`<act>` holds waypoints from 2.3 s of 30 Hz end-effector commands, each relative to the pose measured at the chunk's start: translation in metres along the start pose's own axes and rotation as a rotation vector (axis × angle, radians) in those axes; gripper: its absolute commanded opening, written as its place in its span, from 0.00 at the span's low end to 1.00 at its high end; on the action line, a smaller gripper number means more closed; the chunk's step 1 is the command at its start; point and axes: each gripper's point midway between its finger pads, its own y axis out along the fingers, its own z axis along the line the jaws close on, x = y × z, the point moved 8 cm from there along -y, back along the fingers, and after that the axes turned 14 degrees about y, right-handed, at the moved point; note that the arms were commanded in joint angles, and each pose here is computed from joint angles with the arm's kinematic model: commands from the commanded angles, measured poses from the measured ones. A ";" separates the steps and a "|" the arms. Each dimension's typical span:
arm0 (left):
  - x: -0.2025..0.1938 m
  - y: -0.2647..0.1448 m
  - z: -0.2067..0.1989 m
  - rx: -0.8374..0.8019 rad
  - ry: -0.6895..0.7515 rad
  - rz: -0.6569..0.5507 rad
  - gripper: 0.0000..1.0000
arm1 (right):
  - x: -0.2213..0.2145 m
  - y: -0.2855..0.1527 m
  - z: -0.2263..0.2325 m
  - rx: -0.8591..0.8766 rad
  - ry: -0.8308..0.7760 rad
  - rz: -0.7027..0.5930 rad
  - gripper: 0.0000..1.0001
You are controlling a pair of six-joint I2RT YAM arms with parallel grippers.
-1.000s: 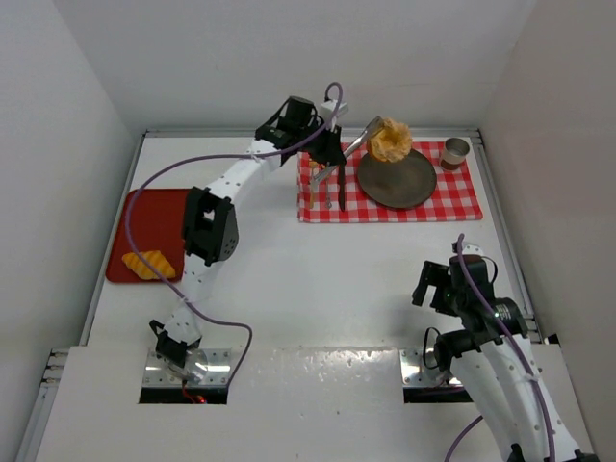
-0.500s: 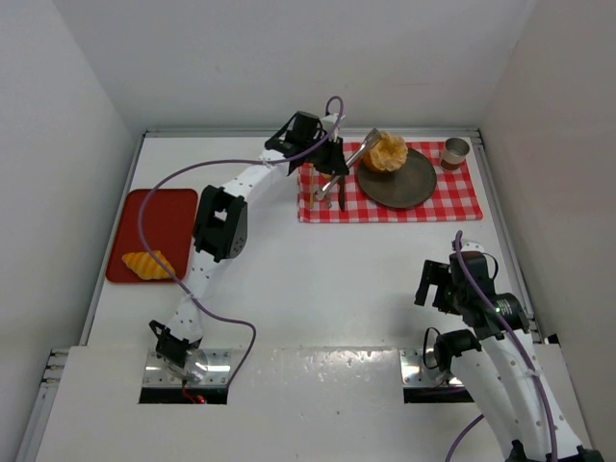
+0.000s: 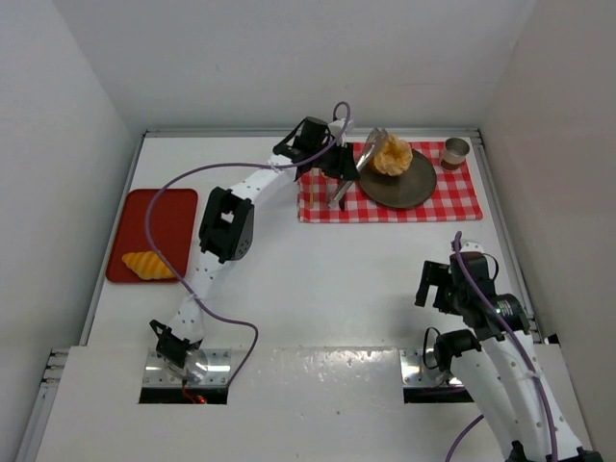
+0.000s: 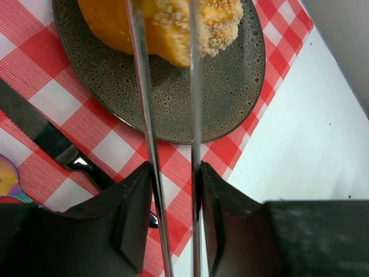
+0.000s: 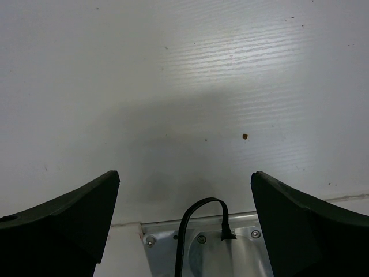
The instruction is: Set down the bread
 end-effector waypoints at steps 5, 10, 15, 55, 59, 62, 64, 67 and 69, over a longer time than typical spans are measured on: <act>0.028 -0.009 -0.009 -0.016 0.061 -0.073 0.52 | 0.005 -0.007 0.001 0.012 0.023 -0.043 0.96; 0.040 -0.018 -0.008 -0.008 0.082 -0.100 0.54 | 0.006 -0.008 0.002 0.017 0.022 -0.043 0.96; 0.059 -0.041 -0.003 0.018 0.087 -0.133 0.52 | 0.006 -0.008 0.002 0.021 0.024 -0.045 0.96; -0.178 -0.574 -0.082 1.024 -0.417 0.650 0.55 | 0.023 0.034 0.074 0.494 -0.123 0.128 0.95; -0.189 -0.572 -0.082 0.974 -0.421 0.632 0.56 | 0.019 0.035 0.072 0.495 -0.120 0.130 0.95; -0.189 -0.566 -0.075 0.903 -0.407 0.557 0.56 | 0.014 0.034 0.069 0.494 -0.111 0.131 0.95; -0.186 -0.565 -0.072 0.891 -0.402 0.536 0.58 | 0.013 0.032 0.068 0.496 -0.101 0.128 0.94; -0.191 -0.562 -0.068 0.855 -0.405 0.546 0.59 | 0.011 0.031 0.067 0.493 -0.086 0.112 0.94; -0.198 -0.559 -0.064 0.825 -0.433 0.558 0.60 | 0.008 0.032 0.064 0.480 -0.082 0.124 0.94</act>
